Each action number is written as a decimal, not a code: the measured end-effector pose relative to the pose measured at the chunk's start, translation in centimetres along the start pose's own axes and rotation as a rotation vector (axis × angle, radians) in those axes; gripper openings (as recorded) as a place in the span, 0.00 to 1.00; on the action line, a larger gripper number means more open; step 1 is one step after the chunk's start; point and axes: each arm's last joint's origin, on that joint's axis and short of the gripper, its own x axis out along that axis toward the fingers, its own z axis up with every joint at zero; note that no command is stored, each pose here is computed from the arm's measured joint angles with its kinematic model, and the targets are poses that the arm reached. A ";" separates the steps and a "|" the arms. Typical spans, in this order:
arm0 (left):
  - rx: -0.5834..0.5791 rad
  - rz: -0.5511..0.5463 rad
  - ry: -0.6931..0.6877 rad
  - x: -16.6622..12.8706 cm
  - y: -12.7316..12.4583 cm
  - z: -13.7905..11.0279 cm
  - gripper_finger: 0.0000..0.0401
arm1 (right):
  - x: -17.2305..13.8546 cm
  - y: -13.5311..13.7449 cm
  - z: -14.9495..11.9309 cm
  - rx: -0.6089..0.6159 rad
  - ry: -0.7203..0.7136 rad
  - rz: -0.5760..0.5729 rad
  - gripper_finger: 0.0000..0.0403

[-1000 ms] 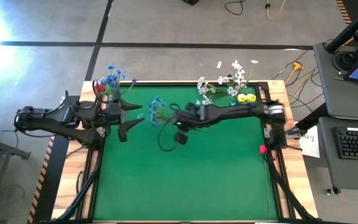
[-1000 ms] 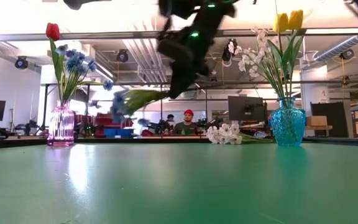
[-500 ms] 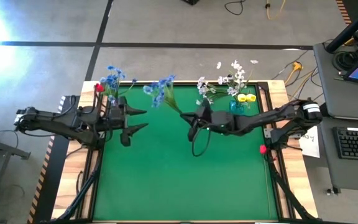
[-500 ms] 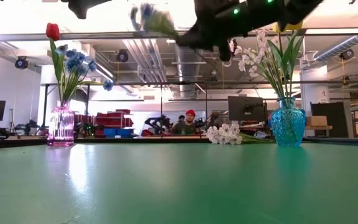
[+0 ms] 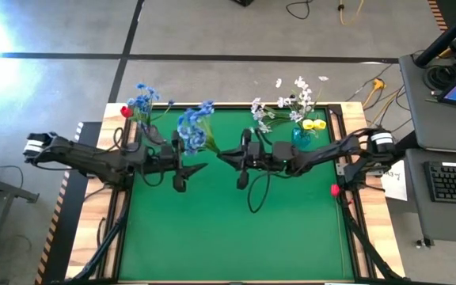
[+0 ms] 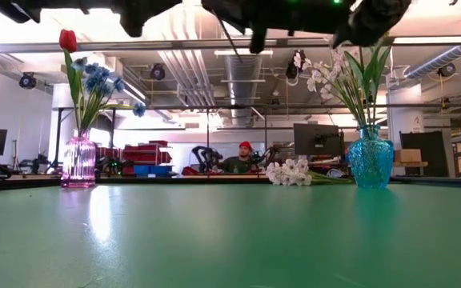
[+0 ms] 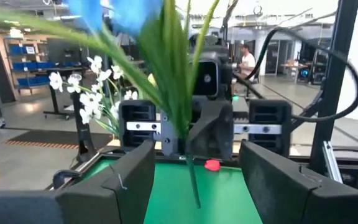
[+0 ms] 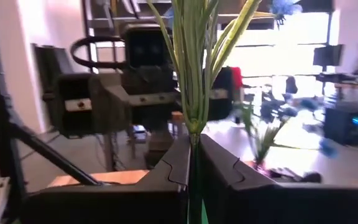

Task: Sort flowers into vase by color
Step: Put the blue flowers into the purple vase

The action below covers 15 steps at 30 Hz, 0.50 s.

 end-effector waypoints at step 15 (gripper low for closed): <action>0.048 0.003 -0.021 2.3 -0.6 -0.3 0.43 | 2.9 0.3 -1.9 -0.037 0.027 0.035 0.03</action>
